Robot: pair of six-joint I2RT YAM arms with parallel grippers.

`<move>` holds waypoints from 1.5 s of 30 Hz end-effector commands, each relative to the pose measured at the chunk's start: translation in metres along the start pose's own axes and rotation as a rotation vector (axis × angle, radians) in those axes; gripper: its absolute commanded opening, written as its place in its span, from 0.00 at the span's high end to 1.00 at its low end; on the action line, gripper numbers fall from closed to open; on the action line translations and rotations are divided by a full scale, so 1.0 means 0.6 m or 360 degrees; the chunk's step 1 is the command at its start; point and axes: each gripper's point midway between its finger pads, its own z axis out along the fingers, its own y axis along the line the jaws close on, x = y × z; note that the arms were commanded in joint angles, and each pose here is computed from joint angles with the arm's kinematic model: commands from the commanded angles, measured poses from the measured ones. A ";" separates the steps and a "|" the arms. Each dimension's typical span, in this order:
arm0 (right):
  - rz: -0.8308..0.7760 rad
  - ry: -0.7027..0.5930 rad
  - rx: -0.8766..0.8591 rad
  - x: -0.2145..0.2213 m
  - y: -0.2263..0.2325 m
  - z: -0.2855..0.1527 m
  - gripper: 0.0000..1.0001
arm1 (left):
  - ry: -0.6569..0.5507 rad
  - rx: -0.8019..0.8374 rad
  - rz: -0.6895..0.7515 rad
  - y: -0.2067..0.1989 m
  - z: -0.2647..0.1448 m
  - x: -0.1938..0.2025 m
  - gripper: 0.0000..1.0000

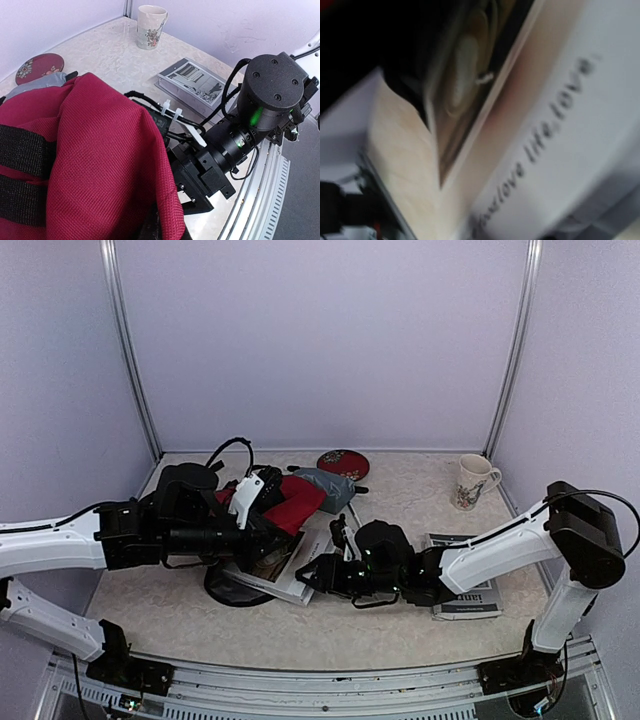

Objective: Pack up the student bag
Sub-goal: Adjust the book in the largest pocket of the bag.

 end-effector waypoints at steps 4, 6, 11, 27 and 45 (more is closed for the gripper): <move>0.0242 -0.0196 0.0032 -0.039 -0.016 -0.021 0.31 | -0.0061 -0.0097 0.0026 0.017 -0.021 -0.024 1.00; 0.0351 -0.0160 0.0101 -0.019 -0.057 -0.033 0.27 | -0.0049 -0.0113 -0.0010 0.030 -0.016 -0.011 1.00; 0.0511 0.0029 0.0184 0.029 -0.124 -0.039 0.19 | 0.0006 -0.0171 -0.0075 0.056 0.001 0.021 1.00; 0.0552 -0.0050 0.0329 -0.003 -0.149 0.014 0.12 | 0.0034 -0.0010 -0.0152 0.043 0.003 0.090 1.00; 0.0282 -0.0028 -0.0520 -0.040 0.035 0.047 0.43 | -0.0087 0.0025 -0.0181 0.055 -0.013 0.072 1.00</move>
